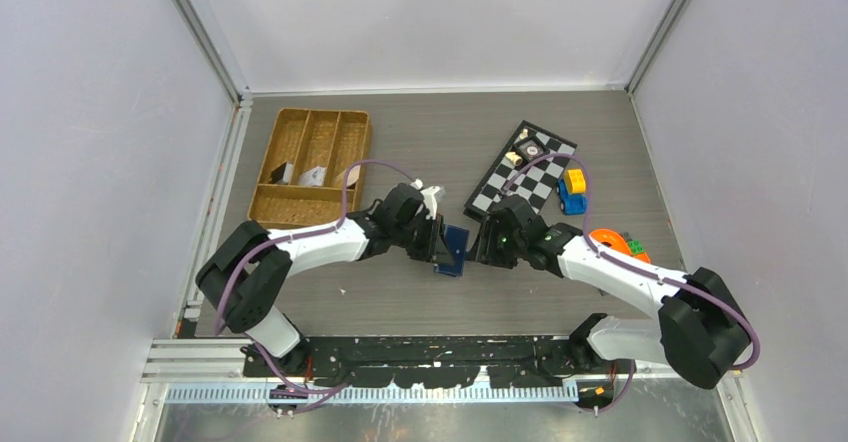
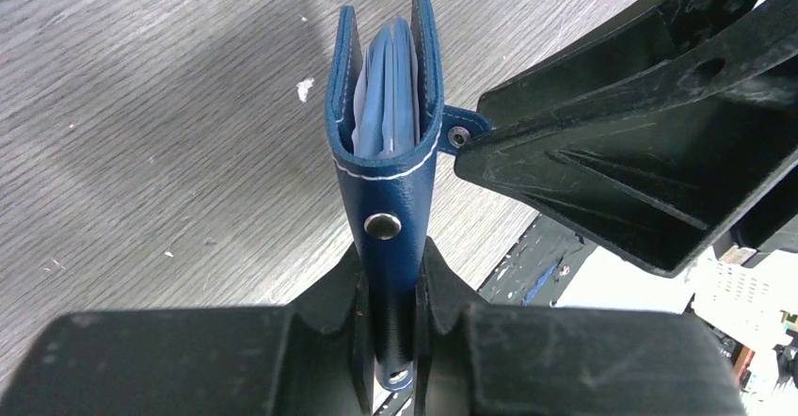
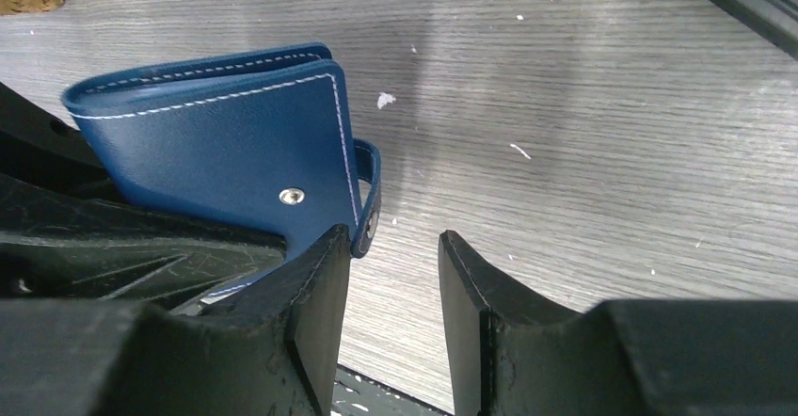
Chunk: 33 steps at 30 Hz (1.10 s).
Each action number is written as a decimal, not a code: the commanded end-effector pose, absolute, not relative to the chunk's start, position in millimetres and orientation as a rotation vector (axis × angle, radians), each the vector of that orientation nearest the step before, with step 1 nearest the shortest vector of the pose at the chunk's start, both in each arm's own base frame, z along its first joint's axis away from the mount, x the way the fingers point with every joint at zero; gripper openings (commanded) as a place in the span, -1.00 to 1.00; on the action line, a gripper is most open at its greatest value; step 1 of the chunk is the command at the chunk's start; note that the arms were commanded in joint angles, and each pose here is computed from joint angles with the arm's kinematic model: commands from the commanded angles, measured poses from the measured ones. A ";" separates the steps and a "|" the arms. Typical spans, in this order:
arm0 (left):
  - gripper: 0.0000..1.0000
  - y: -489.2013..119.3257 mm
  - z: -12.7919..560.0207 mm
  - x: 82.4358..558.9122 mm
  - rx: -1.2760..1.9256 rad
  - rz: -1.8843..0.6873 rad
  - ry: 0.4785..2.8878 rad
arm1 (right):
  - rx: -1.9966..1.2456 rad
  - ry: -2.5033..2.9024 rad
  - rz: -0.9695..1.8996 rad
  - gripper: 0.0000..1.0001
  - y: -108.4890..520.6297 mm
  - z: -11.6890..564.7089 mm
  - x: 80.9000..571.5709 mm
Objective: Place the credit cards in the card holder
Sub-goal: Place the card holder at the center of the board.
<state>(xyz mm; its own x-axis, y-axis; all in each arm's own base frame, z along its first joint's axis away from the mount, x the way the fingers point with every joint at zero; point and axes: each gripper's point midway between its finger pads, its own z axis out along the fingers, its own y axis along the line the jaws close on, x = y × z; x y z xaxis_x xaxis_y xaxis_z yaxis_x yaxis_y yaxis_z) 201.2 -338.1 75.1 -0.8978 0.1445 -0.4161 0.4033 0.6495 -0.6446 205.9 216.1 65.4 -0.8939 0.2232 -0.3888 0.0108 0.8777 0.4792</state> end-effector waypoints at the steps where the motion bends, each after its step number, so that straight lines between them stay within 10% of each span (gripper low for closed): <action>1: -1.00 -347.6 82.5 204.8 0.480 -1.155 2.479 | 0.203 2.513 0.727 -0.12 232.4 86.4 228.8; 12: -0.88 -344.4 69.6 206.8 0.516 -1.102 2.501 | 0.236 2.510 0.637 -0.72 222.5 74.9 235.2; 21: 0.31 -317.8 65.1 217.7 0.539 -0.867 2.514 | 0.214 2.488 0.560 -0.99 200.9 92.5 225.7; 33: 0.88 -280.0 93.7 233.0 0.485 -0.620 2.449 | 0.231 2.434 0.657 -0.99 198.7 115.7 213.8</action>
<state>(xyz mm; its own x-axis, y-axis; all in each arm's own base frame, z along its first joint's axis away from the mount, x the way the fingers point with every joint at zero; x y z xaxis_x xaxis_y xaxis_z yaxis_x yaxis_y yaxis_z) 216.6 -289.2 68.3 -0.8263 0.2202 -0.5184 0.4600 0.7949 -0.3956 209.8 197.0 101.3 -0.8260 0.2857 -0.4859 0.0198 0.8762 0.4815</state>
